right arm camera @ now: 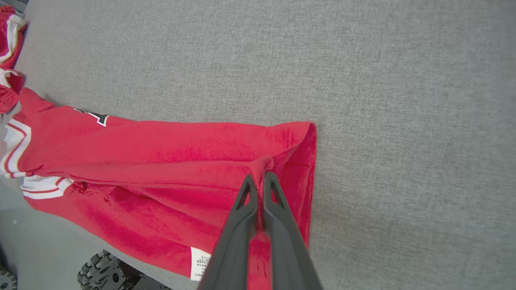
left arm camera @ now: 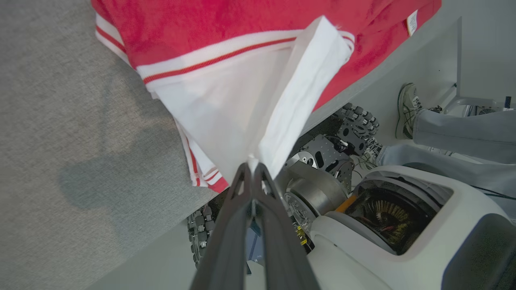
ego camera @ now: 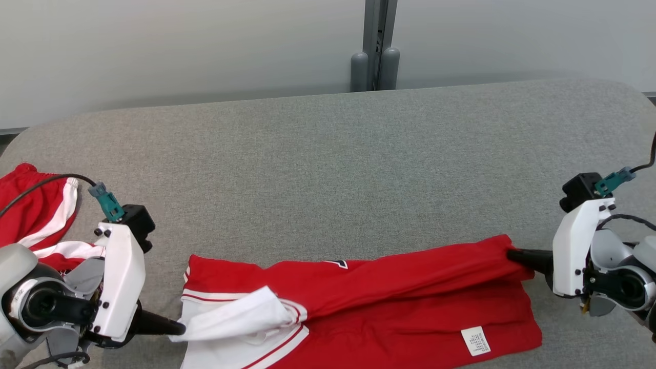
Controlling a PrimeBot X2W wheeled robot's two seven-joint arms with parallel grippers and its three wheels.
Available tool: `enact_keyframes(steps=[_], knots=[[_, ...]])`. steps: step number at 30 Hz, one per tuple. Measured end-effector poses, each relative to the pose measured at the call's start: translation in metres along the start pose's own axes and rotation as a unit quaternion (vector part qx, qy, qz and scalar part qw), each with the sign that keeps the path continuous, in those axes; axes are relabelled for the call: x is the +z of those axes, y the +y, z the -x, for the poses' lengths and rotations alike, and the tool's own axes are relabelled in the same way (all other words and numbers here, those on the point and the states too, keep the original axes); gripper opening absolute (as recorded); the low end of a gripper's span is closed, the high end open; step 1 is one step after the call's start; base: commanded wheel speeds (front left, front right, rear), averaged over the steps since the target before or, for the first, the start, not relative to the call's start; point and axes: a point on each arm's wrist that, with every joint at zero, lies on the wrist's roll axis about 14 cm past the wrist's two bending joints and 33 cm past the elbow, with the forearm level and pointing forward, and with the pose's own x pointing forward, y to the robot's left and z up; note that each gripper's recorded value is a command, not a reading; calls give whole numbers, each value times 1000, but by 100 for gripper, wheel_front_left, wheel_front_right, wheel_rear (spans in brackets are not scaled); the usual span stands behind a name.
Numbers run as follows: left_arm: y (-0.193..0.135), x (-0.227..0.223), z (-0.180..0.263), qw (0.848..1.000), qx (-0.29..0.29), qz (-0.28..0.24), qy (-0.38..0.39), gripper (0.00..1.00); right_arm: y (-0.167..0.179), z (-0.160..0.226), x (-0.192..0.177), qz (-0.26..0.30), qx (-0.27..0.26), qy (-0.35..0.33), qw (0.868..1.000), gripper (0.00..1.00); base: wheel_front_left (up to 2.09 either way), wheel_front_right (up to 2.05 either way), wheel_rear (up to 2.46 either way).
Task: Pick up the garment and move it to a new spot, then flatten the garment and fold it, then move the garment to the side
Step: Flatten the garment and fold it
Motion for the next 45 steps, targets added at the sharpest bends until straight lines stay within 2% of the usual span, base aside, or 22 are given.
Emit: enact_keyframes(steps=[15,16,17,18,27,29,33,35,37,41,42,45], knots=[[-1,-21,-19,999,-12,15,46,0,-5,-5,-29,-15,-6,54,998,0,0,0,0],[0,-21,-20,999,-12,15,47,69,-8,-5,-31,-20,-9,56,998,0,0,0,0],[0,-22,-22,999,-11,16,46,100,-9,-5,-31,-22,-13,57,998,79,0,0,0],[1,-22,-22,999,-8,15,47,100,-10,-5,-31,-23,-14,54,998,100,0,0,0],[-1,-22,-14,1000,4,9,24,100,3,5,-27,-28,0,29,999,100,0,0,0],[-3,-16,-8,1000,6,4,2,100,7,11,-17,-32,8,3,999,100,0,0,0],[-8,15,14,994,18,-27,-102,100,11,37,29,-31,22,-110,993,100,0,0,0],[-14,34,24,985,17,-48,-166,100,8,52,51,-30,21,-177,984,100,0,0,0],[-20,51,35,971,15,-64,-228,100,-3,66,69,-37,7,-247,968,100,0,0,0],[-20,63,44,943,28,-80,-322,100,-33,84,75,-47,-38,-334,941,100,0,0,0],[-19,65,47,935,33,-82,-344,100,-40,86,74,-55,-48,-353,933,100,0,0,0],[-13,76,63,898,62,-79,-429,100,-52,85,65,-71,-71,-375,922,100,0,0,0]])
